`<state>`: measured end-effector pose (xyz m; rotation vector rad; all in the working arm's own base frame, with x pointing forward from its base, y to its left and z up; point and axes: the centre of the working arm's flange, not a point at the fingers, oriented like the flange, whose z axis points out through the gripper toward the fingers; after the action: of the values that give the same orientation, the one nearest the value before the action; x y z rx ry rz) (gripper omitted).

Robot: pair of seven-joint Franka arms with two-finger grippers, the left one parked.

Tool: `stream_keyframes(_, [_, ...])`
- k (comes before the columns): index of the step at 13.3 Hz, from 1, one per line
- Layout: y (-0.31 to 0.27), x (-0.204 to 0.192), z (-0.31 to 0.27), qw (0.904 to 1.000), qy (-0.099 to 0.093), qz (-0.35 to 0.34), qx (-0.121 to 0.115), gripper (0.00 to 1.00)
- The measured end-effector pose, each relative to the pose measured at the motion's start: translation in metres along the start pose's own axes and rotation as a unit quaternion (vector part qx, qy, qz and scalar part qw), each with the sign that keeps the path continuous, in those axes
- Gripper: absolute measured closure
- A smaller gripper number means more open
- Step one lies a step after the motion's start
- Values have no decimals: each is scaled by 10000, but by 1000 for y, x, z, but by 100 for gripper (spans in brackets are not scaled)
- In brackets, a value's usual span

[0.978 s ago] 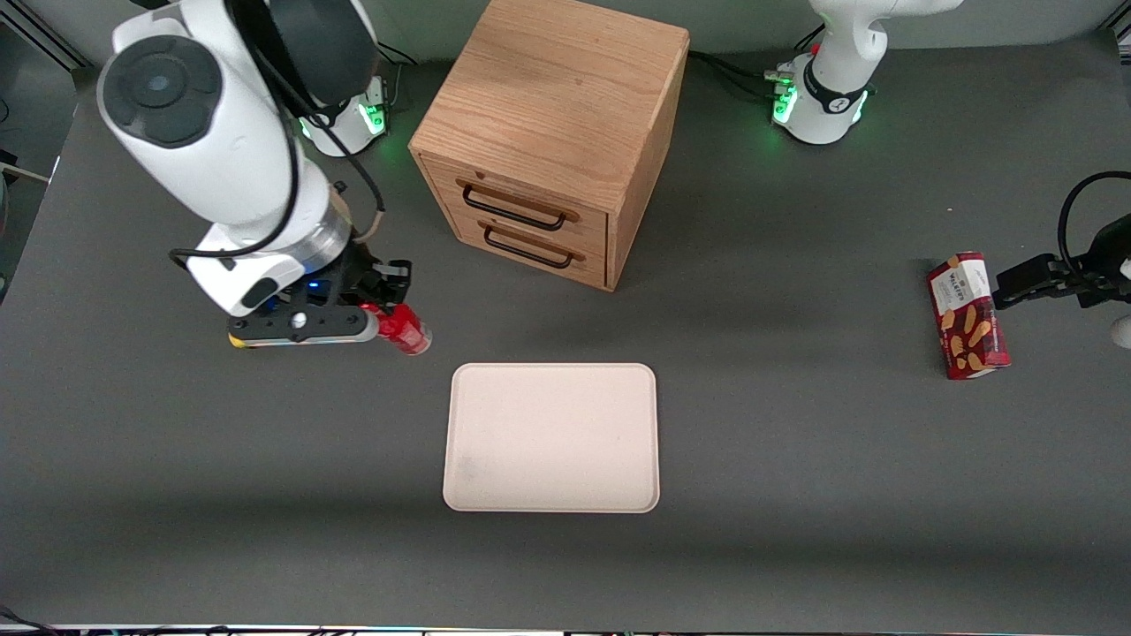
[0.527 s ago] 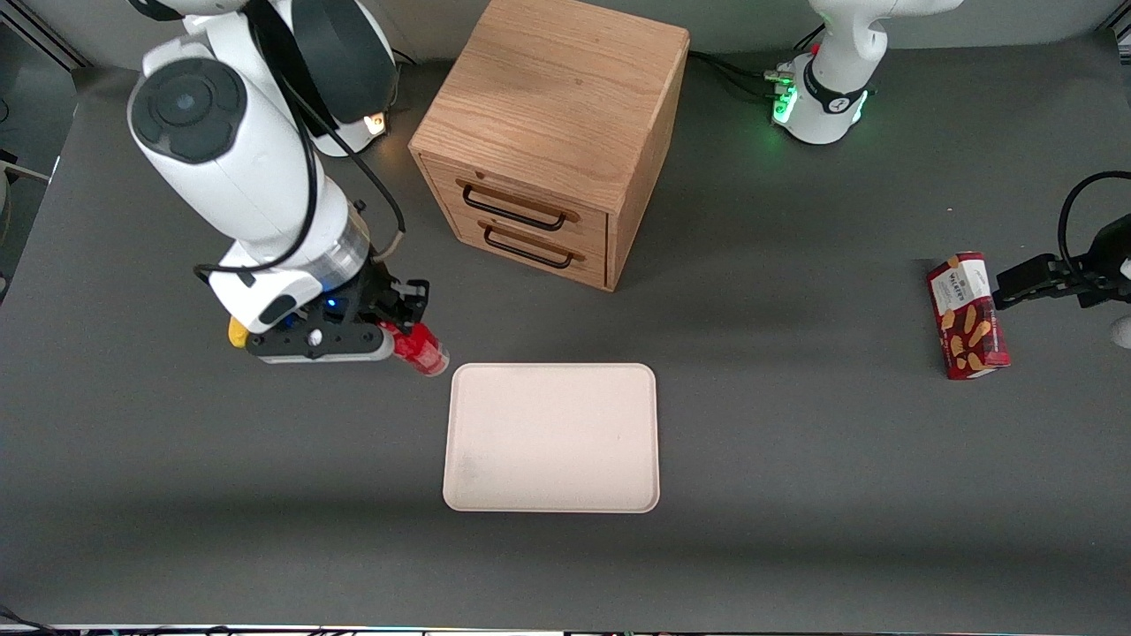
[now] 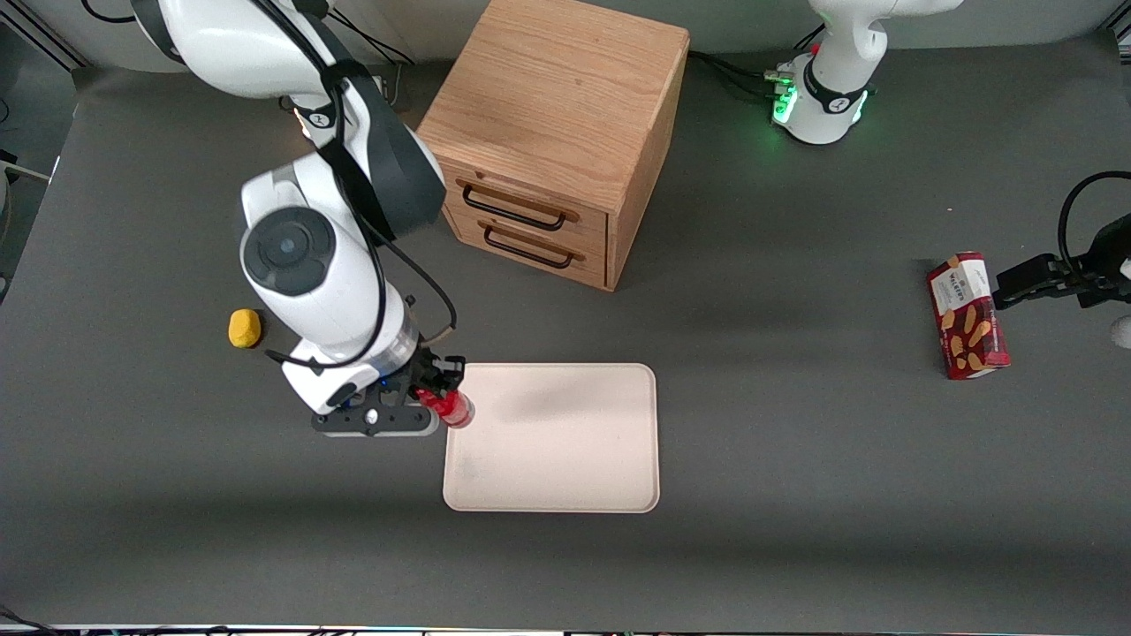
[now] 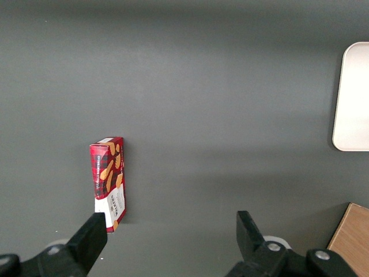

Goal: Place coke bottle on tray
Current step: 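Carry the held bottle over the white tray and lower it, then open the right gripper to release the bottle on the tray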

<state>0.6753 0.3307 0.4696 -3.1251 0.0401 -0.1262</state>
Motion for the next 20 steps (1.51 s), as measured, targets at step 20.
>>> stream_keyframes(20, [5, 15, 144, 9998, 14, 190, 77, 54])
